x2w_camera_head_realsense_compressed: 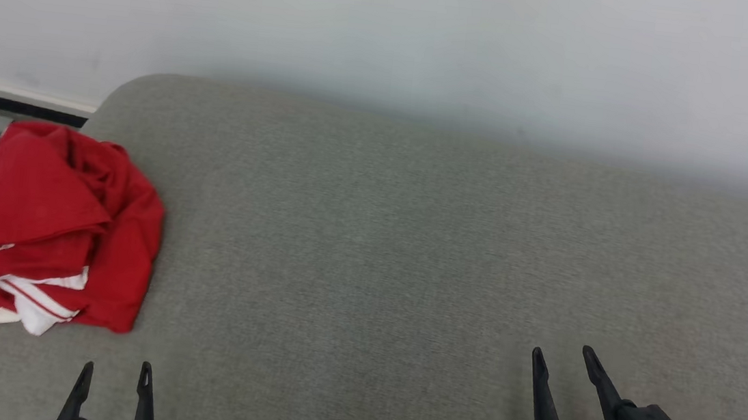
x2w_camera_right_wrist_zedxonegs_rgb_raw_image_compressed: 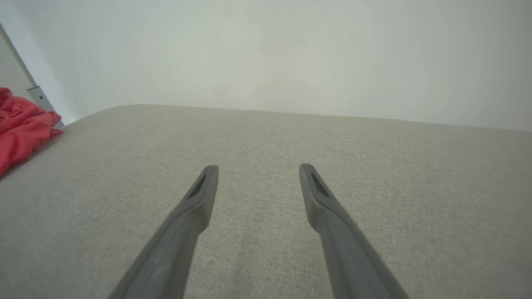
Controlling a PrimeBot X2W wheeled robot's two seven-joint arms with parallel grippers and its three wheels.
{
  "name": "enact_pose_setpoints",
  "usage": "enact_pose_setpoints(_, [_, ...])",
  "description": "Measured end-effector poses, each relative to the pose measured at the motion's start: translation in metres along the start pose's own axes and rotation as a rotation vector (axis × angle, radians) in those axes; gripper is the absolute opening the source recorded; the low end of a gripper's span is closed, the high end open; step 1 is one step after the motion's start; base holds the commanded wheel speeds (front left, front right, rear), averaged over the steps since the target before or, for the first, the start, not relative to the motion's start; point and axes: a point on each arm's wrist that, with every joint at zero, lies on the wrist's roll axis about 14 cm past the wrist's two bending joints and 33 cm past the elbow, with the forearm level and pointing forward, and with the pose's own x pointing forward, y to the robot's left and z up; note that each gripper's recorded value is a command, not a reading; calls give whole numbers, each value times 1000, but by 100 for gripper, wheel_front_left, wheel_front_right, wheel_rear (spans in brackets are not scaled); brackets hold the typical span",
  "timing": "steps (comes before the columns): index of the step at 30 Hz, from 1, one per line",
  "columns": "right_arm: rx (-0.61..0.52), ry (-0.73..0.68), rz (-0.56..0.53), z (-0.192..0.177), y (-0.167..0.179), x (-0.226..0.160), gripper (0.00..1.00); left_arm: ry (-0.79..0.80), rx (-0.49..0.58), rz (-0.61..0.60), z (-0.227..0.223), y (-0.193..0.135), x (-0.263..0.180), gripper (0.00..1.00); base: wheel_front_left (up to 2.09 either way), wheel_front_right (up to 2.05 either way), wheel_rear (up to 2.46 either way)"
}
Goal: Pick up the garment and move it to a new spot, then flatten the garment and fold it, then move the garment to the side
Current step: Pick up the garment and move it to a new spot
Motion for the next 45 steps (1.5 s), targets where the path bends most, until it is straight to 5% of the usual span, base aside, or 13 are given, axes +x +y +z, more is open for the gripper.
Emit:
enact_pose_setpoints(15, [-3, 17, 390, -4, 130, 42, 100, 21, -11, 387, -8, 110, -82, 100, 0, 0, 0])
enact_pose_setpoints(23, [6, 39, 540, -12, 174, 53, 100, 45, -17, 540, -11, 138, -115, 100, -2, -2, -2])
enact_pose_setpoints(36, [9, 53, 541, -16, 170, 56, 100, 65, -43, 572, -18, 139, -124, 100, -4, -4, -4])
enact_pose_setpoints(45, [8, 68, 475, -22, 146, 54, 100, 58, -86, 472, -20, 127, -102, 100, 0, 0, 0])
